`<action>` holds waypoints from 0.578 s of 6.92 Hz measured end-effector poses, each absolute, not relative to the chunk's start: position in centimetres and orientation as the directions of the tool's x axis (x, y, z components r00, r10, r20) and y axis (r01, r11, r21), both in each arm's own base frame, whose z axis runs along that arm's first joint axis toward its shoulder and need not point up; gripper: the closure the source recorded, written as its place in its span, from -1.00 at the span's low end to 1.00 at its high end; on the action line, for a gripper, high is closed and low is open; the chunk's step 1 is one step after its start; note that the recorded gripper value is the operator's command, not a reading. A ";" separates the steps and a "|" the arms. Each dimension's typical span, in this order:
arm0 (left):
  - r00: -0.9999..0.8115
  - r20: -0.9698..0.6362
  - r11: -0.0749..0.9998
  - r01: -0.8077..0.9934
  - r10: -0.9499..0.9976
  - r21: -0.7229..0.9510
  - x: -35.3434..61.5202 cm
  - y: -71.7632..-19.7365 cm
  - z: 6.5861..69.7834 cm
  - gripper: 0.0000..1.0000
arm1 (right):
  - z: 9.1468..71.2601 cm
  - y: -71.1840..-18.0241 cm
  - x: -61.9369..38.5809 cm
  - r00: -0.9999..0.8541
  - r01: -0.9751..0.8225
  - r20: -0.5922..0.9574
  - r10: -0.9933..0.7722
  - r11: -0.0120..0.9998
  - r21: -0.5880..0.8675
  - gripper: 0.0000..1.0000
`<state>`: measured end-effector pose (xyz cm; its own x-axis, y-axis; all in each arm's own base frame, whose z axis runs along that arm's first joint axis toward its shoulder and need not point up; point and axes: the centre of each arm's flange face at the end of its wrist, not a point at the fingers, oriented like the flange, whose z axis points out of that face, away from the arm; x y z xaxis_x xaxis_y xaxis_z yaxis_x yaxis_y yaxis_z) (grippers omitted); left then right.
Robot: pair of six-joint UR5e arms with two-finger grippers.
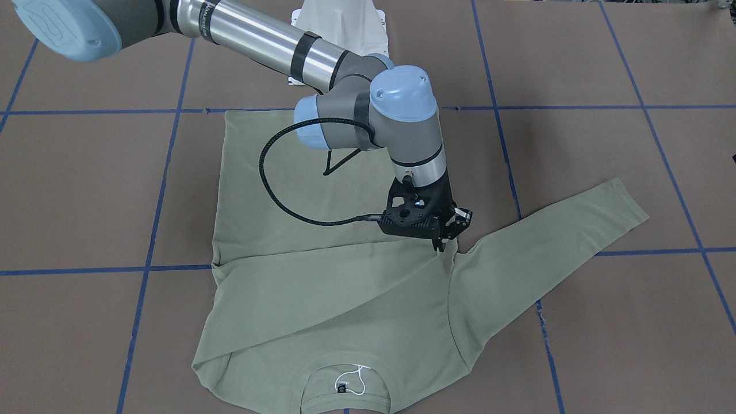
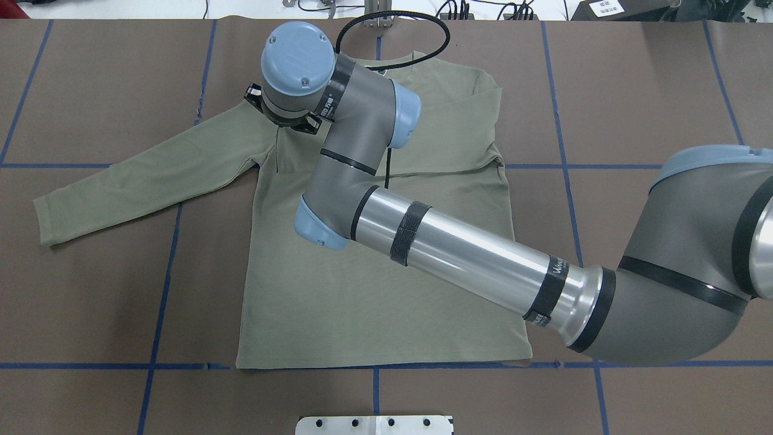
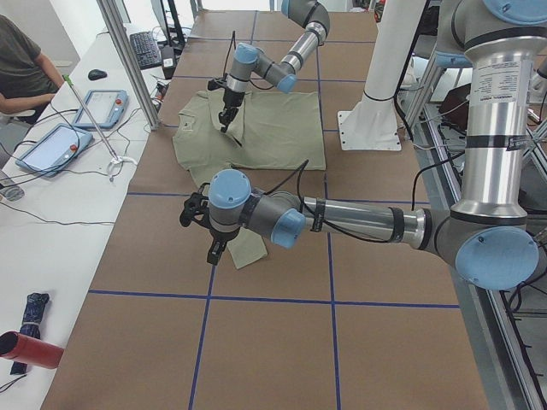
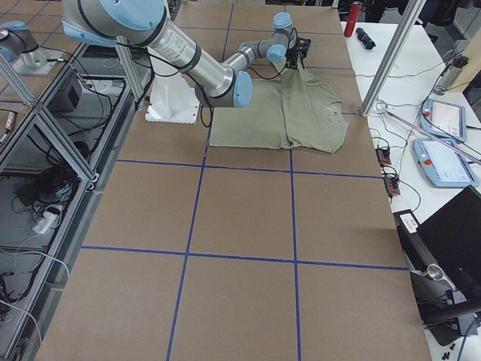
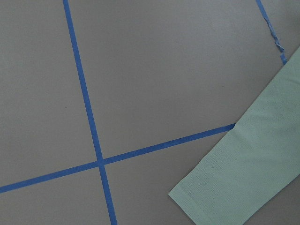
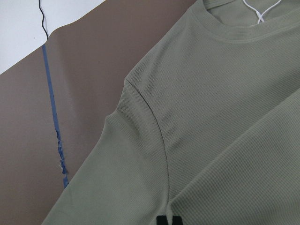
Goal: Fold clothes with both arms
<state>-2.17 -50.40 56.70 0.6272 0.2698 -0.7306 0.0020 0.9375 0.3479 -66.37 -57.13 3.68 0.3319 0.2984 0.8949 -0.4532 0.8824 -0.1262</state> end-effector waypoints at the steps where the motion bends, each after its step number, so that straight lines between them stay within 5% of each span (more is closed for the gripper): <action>1: 0.625 -0.732 0.938 0.002 0.270 0.347 -2.2 -50.4 56.7 -1.00 | 3.5 -57.2 -67.2 0.330 -0.465 0.896 0.296 0.878 -0.119 1.00; 2: 0.624 -0.733 0.938 0.001 0.270 0.347 -2.1 -50.4 56.7 -1.00 | 3.5 -57.2 -67.9 0.327 -0.478 0.899 0.292 0.872 -0.110 0.76; 3: 0.623 -0.734 0.938 0.001 0.270 0.346 -2.1 -50.4 56.7 -1.00 | 3.5 -57.3 -68.5 0.320 -0.490 0.902 0.290 0.865 -0.104 -0.40; 4: 0.617 -0.737 0.938 -0.002 0.275 0.348 -1.9 -50.4 56.6 -1.00 | 3.5 -57.4 -69.0 0.302 -0.509 0.903 0.306 0.852 -0.118 -0.80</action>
